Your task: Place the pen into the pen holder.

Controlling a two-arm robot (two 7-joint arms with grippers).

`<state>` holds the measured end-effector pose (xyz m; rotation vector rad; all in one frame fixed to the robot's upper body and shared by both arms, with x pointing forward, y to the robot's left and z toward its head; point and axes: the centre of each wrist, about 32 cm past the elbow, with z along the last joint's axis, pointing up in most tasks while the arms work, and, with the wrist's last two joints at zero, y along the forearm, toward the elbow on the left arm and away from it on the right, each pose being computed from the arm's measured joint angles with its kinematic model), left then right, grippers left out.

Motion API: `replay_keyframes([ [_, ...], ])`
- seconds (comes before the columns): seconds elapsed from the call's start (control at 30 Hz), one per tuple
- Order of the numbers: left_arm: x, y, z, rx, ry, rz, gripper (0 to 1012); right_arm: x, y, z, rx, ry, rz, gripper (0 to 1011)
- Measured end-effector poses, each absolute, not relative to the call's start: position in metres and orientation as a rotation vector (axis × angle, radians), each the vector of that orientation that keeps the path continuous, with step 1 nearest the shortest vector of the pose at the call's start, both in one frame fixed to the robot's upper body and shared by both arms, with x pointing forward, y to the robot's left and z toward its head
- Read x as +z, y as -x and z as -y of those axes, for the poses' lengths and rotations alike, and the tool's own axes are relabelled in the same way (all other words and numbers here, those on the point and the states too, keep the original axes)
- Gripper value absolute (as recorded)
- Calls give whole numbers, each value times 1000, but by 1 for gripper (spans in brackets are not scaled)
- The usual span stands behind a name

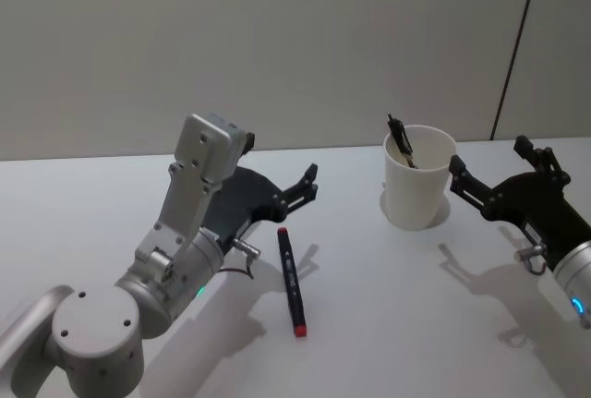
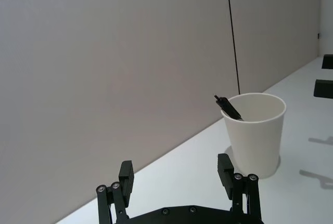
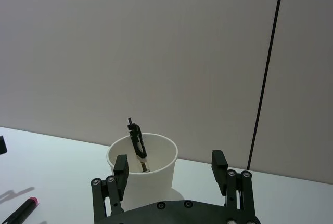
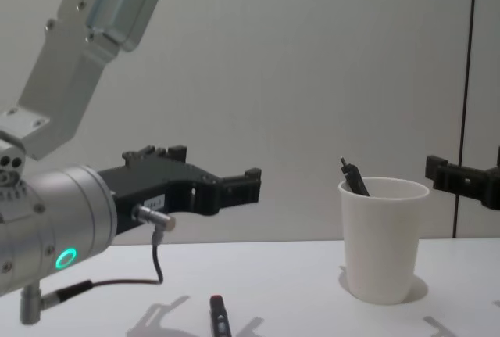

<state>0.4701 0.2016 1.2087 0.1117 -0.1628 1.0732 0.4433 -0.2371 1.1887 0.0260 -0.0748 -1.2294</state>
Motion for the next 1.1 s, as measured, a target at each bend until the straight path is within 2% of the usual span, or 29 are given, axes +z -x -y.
replay_keyframes([
  [0.37,1208,-456,-200,1042,-171,73,1003,1189,-443,237,-1229,-26,75,1002],
  [1.1,1204,-443,-193,988,-280,-89,1003,1189,-443,237,-1230,-26,75,1001],
])
